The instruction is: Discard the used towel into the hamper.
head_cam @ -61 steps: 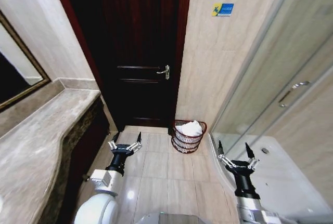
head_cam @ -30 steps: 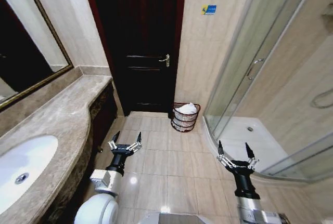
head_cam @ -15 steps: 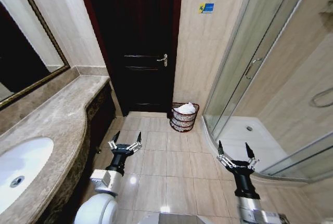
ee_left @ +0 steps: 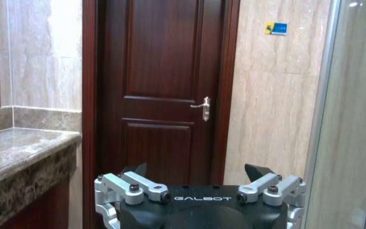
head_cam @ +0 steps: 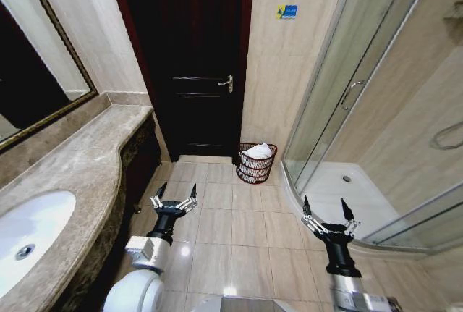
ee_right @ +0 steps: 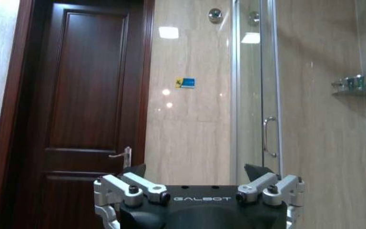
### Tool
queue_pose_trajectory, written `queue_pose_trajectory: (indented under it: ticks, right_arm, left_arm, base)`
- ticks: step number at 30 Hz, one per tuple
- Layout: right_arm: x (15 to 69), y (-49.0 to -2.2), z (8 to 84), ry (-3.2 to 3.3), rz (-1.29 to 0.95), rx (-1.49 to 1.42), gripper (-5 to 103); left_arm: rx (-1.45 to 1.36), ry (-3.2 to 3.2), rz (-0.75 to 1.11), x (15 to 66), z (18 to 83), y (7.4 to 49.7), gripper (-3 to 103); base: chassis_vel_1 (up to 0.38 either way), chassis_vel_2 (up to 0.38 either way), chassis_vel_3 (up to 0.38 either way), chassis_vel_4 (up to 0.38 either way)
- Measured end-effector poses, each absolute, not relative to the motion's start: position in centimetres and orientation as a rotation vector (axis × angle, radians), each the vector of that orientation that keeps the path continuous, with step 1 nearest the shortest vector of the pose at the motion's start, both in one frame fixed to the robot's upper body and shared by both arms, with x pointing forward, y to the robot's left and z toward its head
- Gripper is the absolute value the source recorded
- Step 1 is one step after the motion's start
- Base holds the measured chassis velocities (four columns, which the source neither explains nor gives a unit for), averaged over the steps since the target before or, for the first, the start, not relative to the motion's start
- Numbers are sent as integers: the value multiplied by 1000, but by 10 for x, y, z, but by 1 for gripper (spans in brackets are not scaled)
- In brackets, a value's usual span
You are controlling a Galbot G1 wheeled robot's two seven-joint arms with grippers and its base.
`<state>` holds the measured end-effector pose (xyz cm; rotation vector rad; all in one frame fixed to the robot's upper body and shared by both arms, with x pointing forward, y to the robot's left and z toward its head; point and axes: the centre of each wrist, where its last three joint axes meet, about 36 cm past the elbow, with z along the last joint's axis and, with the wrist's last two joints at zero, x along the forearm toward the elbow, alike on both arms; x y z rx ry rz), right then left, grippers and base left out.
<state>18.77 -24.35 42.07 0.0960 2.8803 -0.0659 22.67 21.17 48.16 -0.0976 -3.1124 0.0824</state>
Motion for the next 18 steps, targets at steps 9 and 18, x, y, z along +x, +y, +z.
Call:
queue_pose_trajectory:
  ticks: [9,18]
  right_arm:
    - [188,-244,421,2880,-66,96,100]
    - [188,-244,421,2880,-66,96,100]
  left_arm:
    - [-98,-3112,83,227,482,212,100]
    - [-98,-3112,82,227,482,212,100]
  base:
    - [0,0,0,0]
    - [0,0,0,0]
